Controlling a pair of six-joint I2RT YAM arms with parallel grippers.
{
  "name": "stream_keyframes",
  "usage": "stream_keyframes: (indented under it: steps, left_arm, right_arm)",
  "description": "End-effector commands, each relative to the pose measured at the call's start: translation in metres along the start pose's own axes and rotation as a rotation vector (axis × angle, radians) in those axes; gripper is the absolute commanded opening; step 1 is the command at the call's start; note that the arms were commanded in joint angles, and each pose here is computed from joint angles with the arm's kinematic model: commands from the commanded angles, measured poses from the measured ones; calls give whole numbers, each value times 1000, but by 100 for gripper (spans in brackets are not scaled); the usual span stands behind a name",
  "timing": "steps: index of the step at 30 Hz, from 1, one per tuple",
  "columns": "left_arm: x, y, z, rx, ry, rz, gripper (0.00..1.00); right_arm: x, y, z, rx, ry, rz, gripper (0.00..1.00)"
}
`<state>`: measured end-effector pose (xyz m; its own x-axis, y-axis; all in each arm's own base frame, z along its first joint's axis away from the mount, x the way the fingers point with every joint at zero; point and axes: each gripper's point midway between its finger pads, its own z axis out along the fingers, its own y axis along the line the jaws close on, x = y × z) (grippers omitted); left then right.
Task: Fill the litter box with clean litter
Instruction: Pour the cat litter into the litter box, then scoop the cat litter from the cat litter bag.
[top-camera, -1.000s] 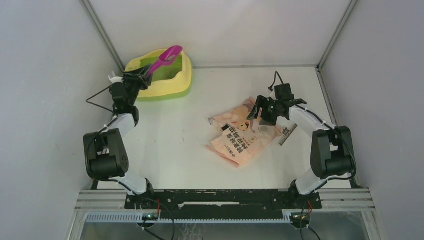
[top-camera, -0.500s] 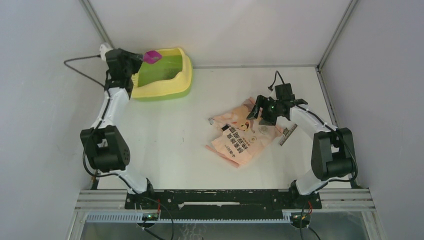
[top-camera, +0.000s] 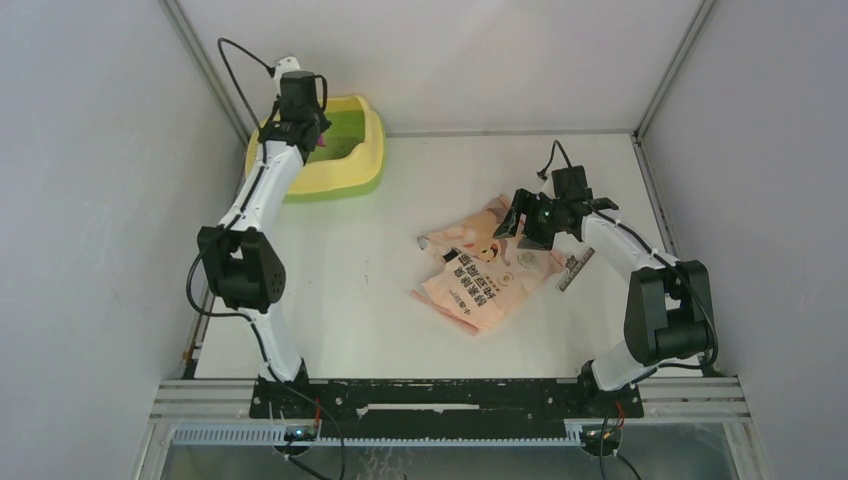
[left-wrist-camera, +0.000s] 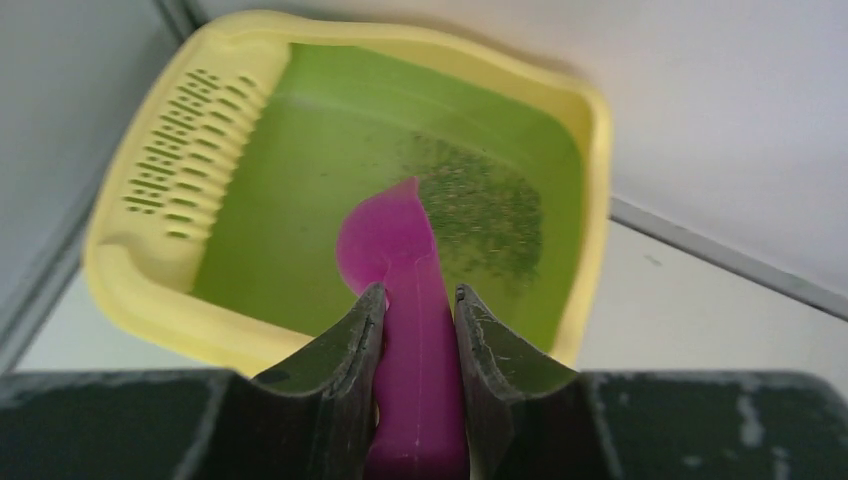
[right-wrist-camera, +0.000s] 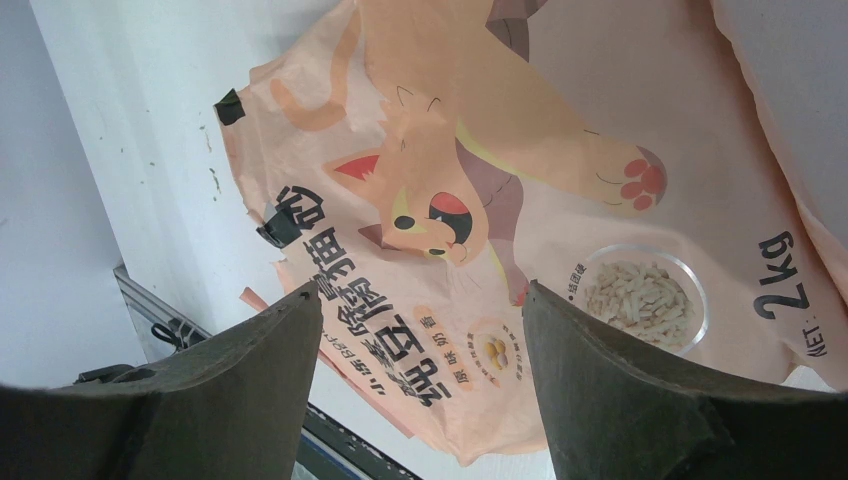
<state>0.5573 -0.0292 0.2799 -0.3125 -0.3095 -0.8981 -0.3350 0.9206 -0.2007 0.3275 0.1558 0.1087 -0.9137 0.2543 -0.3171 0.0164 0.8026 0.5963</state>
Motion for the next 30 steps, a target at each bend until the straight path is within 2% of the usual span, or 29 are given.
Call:
stream_keyframes:
  steps: [1, 7, 12, 15, 20, 22, 25, 30]
  left_arm:
    - [-41, 20, -18, -126, -91, 93, 1]
    - [-65, 17, -54, -116, -143, 76, 1]
    - [-61, -6, -122, 114, -45, -55, 1]
    - [-29, -19, -166, 284, 67, -101, 1]
    - [50, -31, -233, 578, 256, -222, 3]
    - [98, -25, -245, 623, 368, -257, 3]
    - [141, -26, -262, 704, 459, -323, 3]
    - [177, -19, -263, 731, 490, -396, 3]
  right_arm:
    - [-12, 15, -13, -44, -50, -48, 80]
    - [-13, 16, -12, -53, -55, -49, 80]
    - [-19, 11, -15, -45, -71, -41, 80]
    - [-26, 7, -19, -41, -95, -30, 80]
    - [-40, -2, -24, -30, -142, 9, 80]
    - [-47, -8, -27, -20, -165, 24, 80]
    - [-57, -15, -29, -13, -195, 51, 80]
    - [-71, -19, -30, -9, -223, 85, 80]
